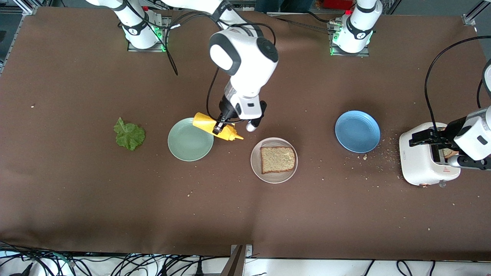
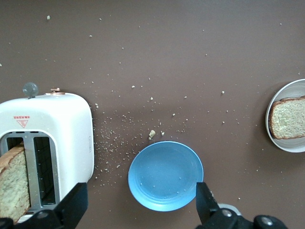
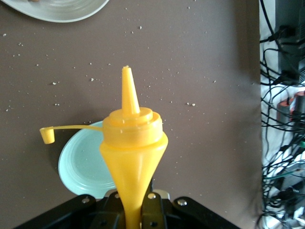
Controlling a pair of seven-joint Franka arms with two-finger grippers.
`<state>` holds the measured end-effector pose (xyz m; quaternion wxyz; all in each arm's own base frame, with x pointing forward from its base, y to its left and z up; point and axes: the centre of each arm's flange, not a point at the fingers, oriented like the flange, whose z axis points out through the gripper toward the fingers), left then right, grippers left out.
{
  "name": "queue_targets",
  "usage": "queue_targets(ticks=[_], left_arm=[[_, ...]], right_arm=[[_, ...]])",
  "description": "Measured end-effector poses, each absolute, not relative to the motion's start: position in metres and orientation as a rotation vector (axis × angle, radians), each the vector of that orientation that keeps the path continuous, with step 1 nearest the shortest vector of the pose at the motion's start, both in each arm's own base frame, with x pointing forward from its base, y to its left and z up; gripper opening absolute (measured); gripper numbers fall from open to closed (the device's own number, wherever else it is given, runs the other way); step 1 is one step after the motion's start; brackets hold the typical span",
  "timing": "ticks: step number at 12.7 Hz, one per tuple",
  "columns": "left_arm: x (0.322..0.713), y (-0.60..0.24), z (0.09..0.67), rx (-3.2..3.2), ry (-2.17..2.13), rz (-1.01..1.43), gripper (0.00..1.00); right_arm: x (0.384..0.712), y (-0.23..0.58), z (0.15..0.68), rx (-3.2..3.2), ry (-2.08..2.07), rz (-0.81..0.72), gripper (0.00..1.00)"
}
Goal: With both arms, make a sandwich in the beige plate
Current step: 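Carry the mustard back and lay it beside the lettuce with the right gripper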
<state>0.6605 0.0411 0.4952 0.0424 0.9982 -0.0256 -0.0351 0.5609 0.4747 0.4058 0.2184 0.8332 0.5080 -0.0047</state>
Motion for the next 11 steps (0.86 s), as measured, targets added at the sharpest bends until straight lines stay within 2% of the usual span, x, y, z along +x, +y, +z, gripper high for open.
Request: queue_targets(ticks=[5, 11], left_arm=[[0.660, 0.040, 0.494, 3.054, -0.081, -0.111, 1.00], [0.661, 0.039, 0.491, 3.053, -0.083, -0.118, 1.00]], right_arm=[[0.643, 0.350, 0.420, 2.853, 1.484, -0.096, 0.07], [0.689, 0.243, 0.374, 3.200, 1.753, 0.009, 0.07]])
